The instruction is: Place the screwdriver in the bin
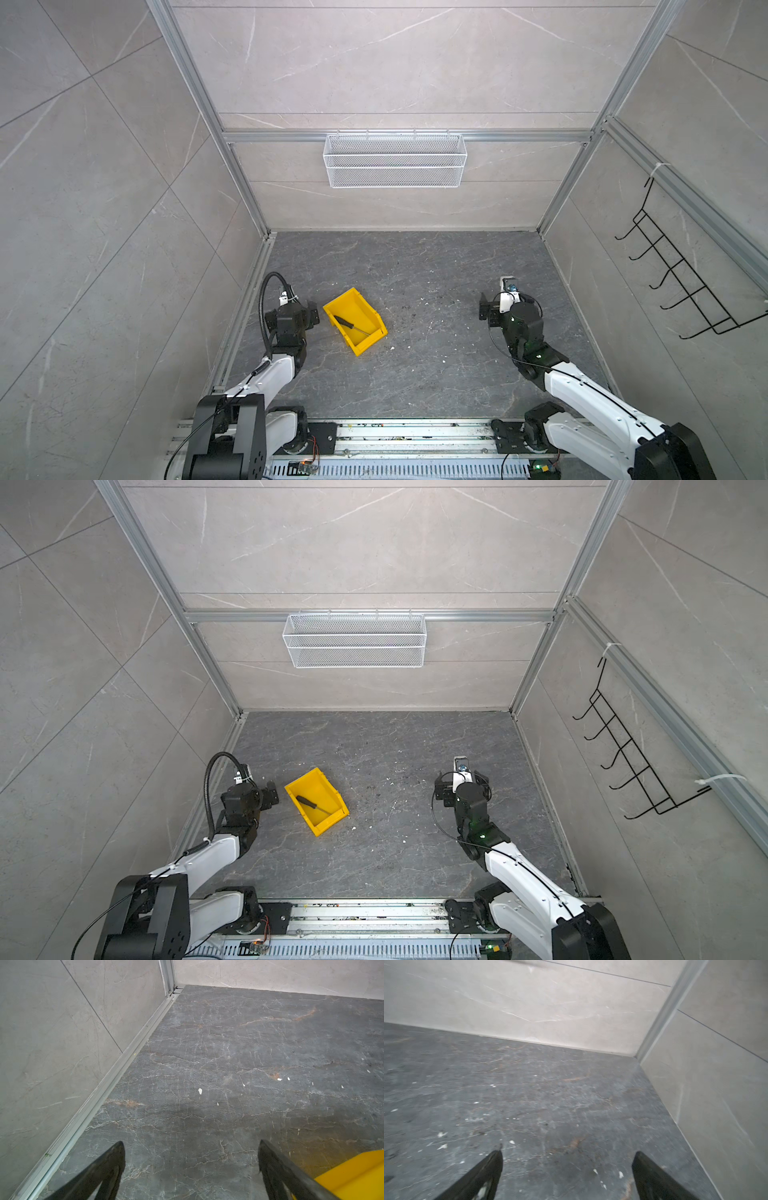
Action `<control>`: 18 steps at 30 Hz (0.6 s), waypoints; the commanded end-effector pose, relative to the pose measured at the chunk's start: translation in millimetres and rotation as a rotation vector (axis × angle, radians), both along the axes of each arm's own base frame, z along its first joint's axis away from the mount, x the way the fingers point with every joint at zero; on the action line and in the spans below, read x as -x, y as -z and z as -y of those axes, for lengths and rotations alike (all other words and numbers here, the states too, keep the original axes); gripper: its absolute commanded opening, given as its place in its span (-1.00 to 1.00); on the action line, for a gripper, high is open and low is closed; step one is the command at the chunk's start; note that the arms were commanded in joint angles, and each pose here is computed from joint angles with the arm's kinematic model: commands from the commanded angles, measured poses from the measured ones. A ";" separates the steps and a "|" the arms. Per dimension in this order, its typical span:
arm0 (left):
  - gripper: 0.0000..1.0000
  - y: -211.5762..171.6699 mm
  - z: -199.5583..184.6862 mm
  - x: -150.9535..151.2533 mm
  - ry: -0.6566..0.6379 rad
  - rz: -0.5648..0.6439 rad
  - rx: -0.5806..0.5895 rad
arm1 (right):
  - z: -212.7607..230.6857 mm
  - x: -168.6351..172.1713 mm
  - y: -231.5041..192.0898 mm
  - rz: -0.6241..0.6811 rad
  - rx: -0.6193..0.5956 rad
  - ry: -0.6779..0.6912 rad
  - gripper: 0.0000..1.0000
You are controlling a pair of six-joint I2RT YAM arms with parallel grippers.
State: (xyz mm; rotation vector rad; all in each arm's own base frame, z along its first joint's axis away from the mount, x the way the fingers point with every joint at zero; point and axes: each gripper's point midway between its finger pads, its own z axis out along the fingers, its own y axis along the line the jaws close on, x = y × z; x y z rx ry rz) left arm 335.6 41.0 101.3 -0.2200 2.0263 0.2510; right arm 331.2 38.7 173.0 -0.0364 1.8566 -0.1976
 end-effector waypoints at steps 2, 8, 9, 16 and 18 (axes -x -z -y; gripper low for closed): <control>1.00 -13.5 11.6 -18.4 0.101 0.109 0.017 | 23.8 -7.9 5.9 0.059 -0.039 0.127 0.98; 0.99 -12.7 14.0 -31.9 0.163 0.123 0.080 | 26.6 -23.3 32.1 0.053 -0.045 0.124 0.98; 1.00 -10.8 14.4 -33.9 0.171 0.120 0.081 | 27.3 -25.2 37.0 0.048 -0.045 0.119 0.98; 1.00 14.7 18.6 -49.4 0.216 0.075 0.087 | 21.1 -39.9 55.9 0.015 -0.049 0.056 0.98; 1.00 16.1 18.2 -49.9 0.217 0.089 0.088 | 20.1 -43.2 60.4 0.004 -0.050 0.047 0.98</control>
